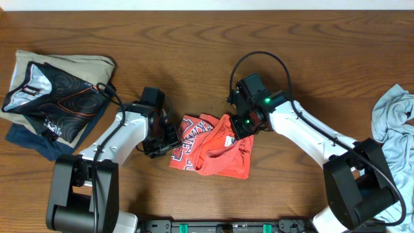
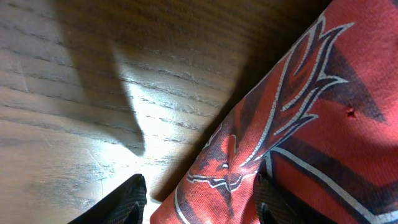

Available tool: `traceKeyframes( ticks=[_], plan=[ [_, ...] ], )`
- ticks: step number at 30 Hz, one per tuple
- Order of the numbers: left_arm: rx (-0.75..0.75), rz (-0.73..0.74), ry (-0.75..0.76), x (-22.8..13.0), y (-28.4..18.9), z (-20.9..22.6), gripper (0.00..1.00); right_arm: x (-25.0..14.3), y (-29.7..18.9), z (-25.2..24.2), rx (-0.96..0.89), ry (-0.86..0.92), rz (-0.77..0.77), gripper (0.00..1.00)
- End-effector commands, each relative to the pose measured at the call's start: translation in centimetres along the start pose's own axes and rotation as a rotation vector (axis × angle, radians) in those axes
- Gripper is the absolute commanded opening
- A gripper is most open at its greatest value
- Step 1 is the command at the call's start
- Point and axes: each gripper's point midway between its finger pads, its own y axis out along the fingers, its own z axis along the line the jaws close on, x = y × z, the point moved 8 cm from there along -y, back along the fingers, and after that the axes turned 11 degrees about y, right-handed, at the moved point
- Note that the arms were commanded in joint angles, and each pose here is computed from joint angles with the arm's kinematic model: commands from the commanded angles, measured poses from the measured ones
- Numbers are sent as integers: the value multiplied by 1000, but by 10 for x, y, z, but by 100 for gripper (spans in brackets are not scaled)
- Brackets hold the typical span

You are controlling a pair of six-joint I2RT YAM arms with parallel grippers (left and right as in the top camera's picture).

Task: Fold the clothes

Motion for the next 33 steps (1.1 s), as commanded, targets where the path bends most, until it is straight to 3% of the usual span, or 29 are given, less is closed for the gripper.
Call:
traceKeyframes(
  ticks=[1,9,11,12,15,22,28,33],
  plan=[
    [20,16,7,-4,5,4,57,10,-6,-35,-178,205,-72,1],
    [14,5,10,-4,10,6,57,-3,-20,-95,-407,368,-18,3],
    [15,8,9,-5,12,7,57,-5,-20,-97,-400,378,1,16],
    [16,9,9,-6,12,7,57,-7,-20,-97,-394,377,15,29],
    [15,9,10,-6,12,7,57,-12,-22,-97,-406,357,50,38],
    [-1,-16,64,1,6,2,57,-5,-66,-88,-376,370,-9,41],
    [3,-7,60,-1,6,3,57,-9,-100,-55,-187,277,-85,46],
    [6,2,58,-3,8,4,57,-23,-91,-26,-71,159,4,44]
  ],
)
